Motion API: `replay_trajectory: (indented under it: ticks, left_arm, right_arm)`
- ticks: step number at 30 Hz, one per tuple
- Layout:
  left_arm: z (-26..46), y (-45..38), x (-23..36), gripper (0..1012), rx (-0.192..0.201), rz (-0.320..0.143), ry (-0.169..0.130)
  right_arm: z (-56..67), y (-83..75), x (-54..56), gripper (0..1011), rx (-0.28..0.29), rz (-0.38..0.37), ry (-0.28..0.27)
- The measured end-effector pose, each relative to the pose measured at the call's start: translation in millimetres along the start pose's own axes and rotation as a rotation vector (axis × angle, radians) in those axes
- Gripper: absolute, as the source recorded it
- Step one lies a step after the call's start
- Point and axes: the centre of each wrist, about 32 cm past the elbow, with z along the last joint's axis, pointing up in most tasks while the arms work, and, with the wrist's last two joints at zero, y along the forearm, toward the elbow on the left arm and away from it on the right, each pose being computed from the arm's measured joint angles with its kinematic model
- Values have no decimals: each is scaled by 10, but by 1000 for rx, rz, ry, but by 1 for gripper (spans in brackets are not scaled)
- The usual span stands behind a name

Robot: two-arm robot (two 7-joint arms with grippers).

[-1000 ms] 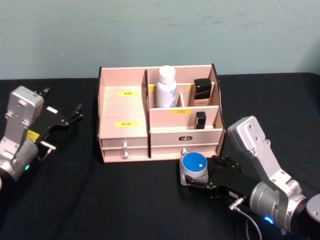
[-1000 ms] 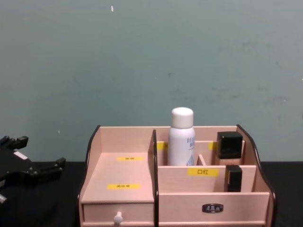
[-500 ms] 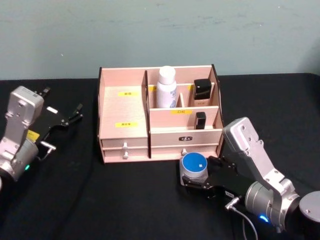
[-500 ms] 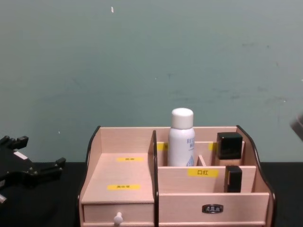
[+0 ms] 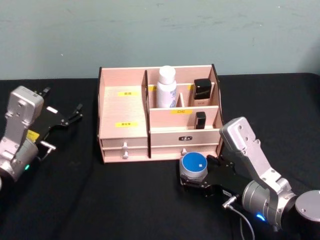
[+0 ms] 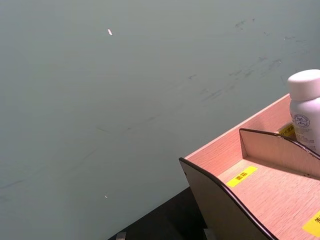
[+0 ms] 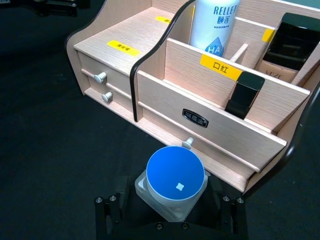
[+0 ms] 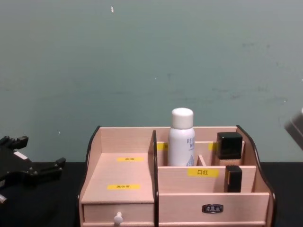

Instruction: Pick up the facial cleanser and watermelon frost from the table and place them into the tiered storage box.

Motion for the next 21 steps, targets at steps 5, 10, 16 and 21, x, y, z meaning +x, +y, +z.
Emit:
replay_trajectory:
  ticks: [5,10,16,21]
  left_arm:
    - [0,0,0,1001,0,0,0]
    - [0,0,0,1001,0,0,0]
    - [0,0,0,1001,0,0,0]
    - [0,0,0,1001,0,0,0]
  right_arm:
    - [2,24,9,1000,0,0,1]
    - [0,58,22,1000,-1,0,5]
    - [5,101,42,1000,0,1,5]
    - [8,123,54,1000,2,2,4]
